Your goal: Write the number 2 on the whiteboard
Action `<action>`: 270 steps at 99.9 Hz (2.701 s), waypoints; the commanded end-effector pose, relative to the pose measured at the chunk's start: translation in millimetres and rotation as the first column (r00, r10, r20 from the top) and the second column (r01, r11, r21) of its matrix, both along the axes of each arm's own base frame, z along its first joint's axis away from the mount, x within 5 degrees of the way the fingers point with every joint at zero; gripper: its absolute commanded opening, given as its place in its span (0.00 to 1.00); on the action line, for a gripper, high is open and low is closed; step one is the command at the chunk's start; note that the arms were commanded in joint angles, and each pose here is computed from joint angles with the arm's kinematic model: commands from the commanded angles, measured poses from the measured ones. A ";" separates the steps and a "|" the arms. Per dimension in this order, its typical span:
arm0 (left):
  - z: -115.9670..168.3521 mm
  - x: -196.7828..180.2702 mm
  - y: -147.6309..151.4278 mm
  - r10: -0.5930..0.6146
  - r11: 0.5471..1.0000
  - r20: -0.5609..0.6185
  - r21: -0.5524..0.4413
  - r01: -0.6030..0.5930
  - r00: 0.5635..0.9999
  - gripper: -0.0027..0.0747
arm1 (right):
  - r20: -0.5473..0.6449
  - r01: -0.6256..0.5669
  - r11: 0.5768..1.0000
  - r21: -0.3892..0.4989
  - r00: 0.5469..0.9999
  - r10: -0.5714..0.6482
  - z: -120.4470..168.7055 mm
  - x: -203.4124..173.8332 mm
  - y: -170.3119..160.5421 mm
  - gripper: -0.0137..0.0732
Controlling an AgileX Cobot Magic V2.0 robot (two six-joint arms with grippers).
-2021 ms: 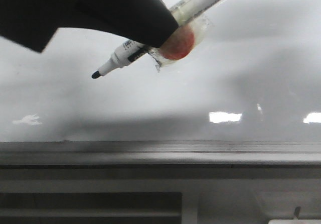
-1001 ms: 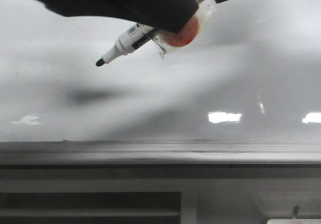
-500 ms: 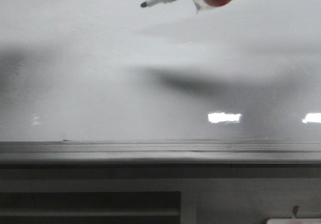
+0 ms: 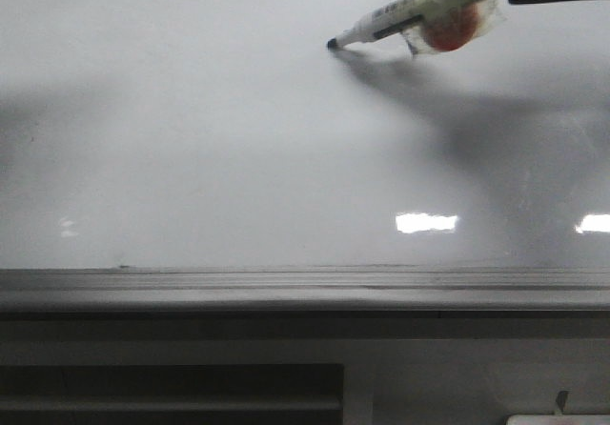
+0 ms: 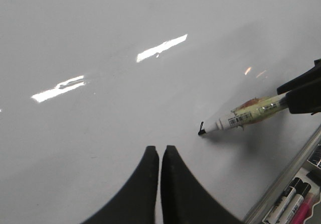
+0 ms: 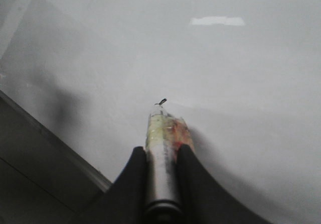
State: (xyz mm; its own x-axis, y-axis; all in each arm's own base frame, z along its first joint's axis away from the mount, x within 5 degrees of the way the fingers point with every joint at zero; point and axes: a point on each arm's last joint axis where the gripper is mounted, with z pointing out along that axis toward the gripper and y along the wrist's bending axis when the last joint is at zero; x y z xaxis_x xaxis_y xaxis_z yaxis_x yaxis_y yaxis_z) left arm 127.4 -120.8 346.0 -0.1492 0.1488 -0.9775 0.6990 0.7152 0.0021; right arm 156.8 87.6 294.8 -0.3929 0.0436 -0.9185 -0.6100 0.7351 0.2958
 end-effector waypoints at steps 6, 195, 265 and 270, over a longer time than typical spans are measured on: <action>18.2 0.9 1.7 0.025 0.995 0.072 -0.099 -0.018 0.997 0.01 | 0.010 0.054 0.998 0.025 0.998 -0.055 5.4 11.5 -0.9 0.10; 20.8 1.4 2.0 0.032 0.993 0.091 -0.120 -0.021 0.995 0.01 | -0.131 0.182 0.967 0.177 0.978 -0.160 -52.9 -64.2 -27.2 0.10; 13.3 -25.2 -44.5 -0.233 0.965 0.073 -0.107 0.239 0.970 0.11 | -0.028 -0.292 0.955 0.048 0.956 0.293 43.8 -23.9 15.7 0.10; 12.8 -28.6 -46.5 -0.255 0.961 0.079 -0.092 0.262 0.964 0.19 | -0.049 -0.324 0.945 0.037 0.944 0.325 44.6 -18.3 19.1 0.10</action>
State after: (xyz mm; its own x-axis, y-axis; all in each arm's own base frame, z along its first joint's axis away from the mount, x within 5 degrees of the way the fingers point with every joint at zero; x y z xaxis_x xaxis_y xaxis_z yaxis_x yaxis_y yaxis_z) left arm 103.5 -164.3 339.0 -0.1307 0.1616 -0.9782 0.8481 0.5293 -0.0259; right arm 129.0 100.0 325.8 -0.4389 -0.0496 -0.8972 -0.7624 0.5489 0.3426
